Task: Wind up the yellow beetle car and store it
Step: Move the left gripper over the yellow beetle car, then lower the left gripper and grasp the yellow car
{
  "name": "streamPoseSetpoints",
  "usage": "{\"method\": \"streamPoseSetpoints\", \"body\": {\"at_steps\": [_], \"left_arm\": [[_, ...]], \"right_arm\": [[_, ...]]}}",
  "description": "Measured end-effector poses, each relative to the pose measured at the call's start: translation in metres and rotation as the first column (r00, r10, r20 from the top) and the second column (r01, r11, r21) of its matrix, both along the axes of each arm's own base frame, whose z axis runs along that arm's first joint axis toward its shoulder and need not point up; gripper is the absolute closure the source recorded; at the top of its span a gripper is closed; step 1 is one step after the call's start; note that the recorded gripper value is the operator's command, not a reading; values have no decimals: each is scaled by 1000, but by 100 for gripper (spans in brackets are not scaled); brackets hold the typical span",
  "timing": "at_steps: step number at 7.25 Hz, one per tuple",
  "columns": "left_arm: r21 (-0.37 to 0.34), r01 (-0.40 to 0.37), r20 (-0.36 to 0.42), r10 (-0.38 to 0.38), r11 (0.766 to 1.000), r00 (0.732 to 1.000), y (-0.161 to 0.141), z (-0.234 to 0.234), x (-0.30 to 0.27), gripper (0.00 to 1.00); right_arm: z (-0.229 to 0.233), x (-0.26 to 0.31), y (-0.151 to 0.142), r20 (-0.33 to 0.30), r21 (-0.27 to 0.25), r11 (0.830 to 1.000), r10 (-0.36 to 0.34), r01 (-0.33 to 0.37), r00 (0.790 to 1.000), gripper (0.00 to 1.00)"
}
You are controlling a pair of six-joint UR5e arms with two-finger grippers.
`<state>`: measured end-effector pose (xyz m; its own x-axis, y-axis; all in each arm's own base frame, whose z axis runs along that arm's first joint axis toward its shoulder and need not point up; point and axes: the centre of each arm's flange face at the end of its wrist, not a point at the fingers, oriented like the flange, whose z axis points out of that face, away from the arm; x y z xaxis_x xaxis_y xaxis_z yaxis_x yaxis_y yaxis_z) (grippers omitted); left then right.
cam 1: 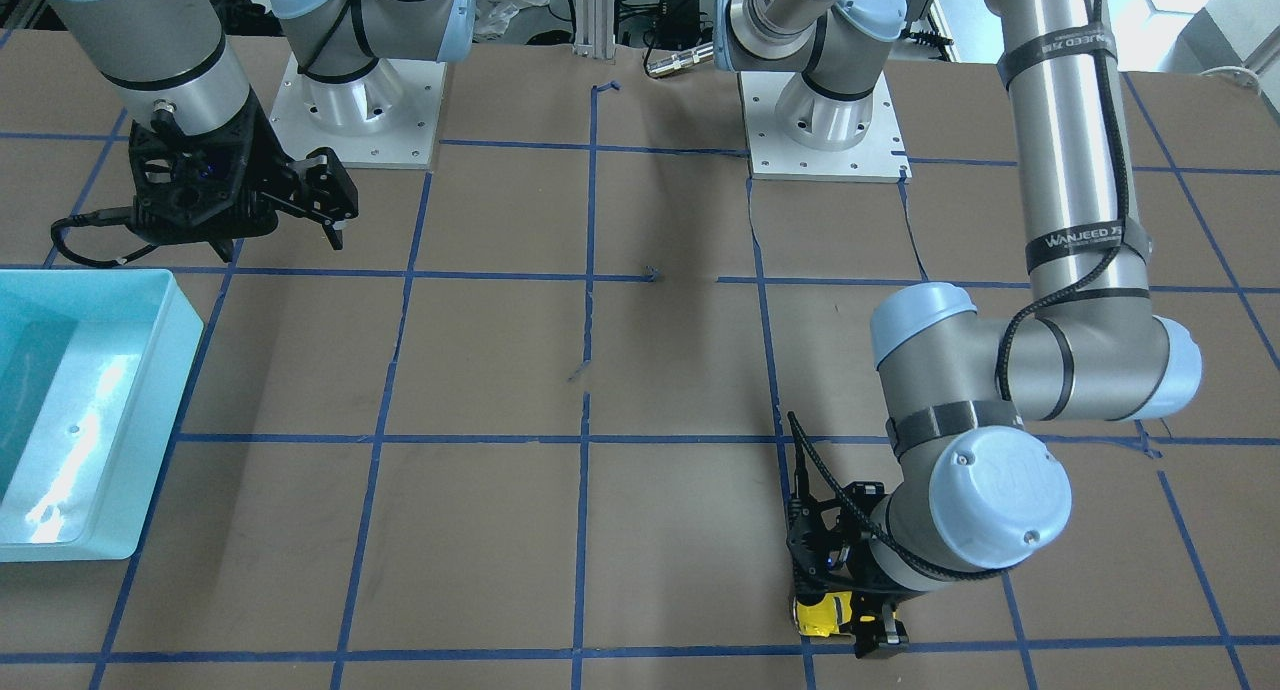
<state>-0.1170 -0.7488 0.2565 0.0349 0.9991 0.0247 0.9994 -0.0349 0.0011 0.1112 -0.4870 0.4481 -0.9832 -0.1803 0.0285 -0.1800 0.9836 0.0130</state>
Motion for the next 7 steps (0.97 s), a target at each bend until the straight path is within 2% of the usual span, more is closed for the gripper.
{"method": "streamPoseSetpoints", "body": {"at_steps": [2, 4, 6, 7], "left_arm": [[53, 18, 1, -18, 998, 1000, -17, -19, 1, 0], [31, 48, -4, -47, 998, 999, -18, -40, 10, 0], [7, 45, -7, -44, 999, 999, -15, -55, 28, 1], [-12, 34, -5, -34, 999, 999, -15, -58, 32, 5]], "right_arm": [[1, 1, 1, -1, -5, 1000, 1, -1, 1000, 0], [6, 2, 1, 5, -16, 1000, -5, 5, 1000, 0], [12, 3, 4, 10, -22, 1000, -9, 9, 1000, 0], [14, 3, 7, 8, -23, 1000, -10, 10, 1000, 0]]}}
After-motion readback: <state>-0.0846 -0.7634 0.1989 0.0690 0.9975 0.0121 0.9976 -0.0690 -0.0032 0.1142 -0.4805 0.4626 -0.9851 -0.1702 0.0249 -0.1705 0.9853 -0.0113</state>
